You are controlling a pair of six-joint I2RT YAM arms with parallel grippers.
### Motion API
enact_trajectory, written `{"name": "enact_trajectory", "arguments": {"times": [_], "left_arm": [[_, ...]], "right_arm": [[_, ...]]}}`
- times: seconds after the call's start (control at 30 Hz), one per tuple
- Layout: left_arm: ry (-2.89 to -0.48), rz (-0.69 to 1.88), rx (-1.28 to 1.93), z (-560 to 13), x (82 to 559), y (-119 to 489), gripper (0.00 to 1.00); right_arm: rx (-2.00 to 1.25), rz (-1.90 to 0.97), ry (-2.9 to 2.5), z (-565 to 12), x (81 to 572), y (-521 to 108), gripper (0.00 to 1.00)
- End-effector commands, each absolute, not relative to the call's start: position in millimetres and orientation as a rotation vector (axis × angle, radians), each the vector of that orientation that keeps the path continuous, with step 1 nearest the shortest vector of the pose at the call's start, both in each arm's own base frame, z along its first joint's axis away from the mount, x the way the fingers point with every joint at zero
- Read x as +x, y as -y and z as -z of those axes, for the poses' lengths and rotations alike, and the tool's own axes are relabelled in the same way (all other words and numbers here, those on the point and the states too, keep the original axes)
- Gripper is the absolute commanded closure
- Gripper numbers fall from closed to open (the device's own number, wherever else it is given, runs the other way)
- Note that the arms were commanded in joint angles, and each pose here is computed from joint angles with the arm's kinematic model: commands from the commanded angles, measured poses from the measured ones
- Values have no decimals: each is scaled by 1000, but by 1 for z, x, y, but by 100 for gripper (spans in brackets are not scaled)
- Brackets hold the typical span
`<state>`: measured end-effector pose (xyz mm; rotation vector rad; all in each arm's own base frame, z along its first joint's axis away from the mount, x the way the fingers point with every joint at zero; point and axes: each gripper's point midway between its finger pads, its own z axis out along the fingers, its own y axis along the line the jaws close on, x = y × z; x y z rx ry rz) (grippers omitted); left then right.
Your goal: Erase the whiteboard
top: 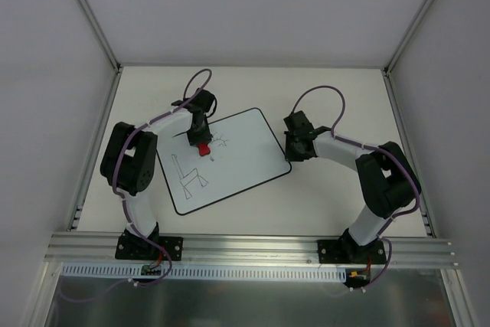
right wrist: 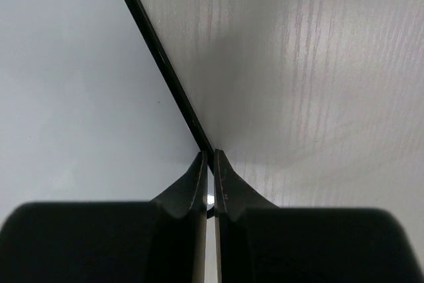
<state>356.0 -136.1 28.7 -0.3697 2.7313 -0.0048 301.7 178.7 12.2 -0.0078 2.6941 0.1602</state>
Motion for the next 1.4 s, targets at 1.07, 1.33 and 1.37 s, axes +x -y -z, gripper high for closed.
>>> {"name": "enact_trajectory", "arguments": {"times": [1.07, 1.33, 1.37], "left_arm": [[-2924, -43, -145, -5, 381, 147, 91], [-2972, 42, 191, 13, 363, 231, 91], [-2983, 64, 210, 16, 361, 237, 91]], "right_arm": [[-73, 127, -3014, 47, 223, -140, 98], [-83, 136, -3019, 48, 223, -140, 98], [-83, 136, -3019, 48, 223, -140, 98]]}}
